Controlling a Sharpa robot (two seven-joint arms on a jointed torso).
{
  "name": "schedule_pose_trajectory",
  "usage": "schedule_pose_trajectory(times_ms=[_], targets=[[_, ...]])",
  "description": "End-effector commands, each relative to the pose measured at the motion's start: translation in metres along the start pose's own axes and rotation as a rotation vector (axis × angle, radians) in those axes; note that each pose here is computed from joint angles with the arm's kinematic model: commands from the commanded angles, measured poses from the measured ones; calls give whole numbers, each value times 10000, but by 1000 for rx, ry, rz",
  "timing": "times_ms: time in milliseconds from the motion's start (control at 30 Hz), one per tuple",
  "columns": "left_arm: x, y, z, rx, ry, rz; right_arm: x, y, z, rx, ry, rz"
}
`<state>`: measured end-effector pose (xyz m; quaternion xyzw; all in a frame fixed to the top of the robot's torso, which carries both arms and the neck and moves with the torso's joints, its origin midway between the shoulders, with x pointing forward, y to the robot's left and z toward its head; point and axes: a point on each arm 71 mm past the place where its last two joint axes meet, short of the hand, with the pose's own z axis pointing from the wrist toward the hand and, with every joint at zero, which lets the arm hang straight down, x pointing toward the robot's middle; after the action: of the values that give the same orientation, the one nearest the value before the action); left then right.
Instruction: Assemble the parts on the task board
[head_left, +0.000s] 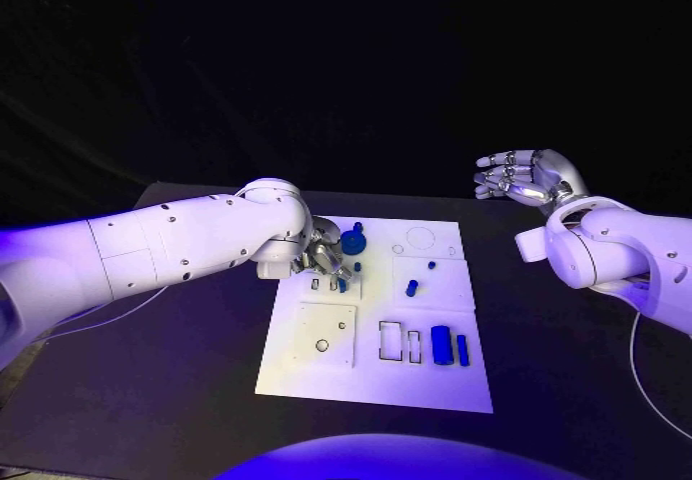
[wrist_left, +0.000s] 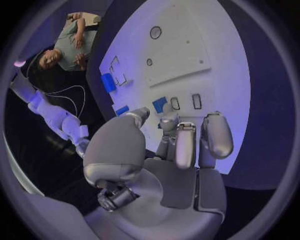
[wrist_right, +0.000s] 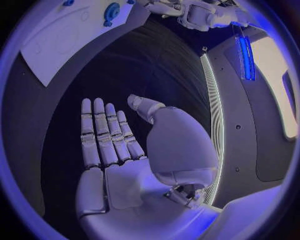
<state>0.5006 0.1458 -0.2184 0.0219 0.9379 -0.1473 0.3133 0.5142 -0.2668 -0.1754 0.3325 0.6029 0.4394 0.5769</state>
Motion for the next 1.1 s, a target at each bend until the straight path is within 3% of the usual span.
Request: schedule_pose_trajectory(times_ms=[33, 1100], targets=[[23, -17, 10, 1, 20, 14, 12, 0, -1, -3, 6, 2], [37, -23, 29, 12, 39, -23, 24, -11, -8, 3, 17, 6]])
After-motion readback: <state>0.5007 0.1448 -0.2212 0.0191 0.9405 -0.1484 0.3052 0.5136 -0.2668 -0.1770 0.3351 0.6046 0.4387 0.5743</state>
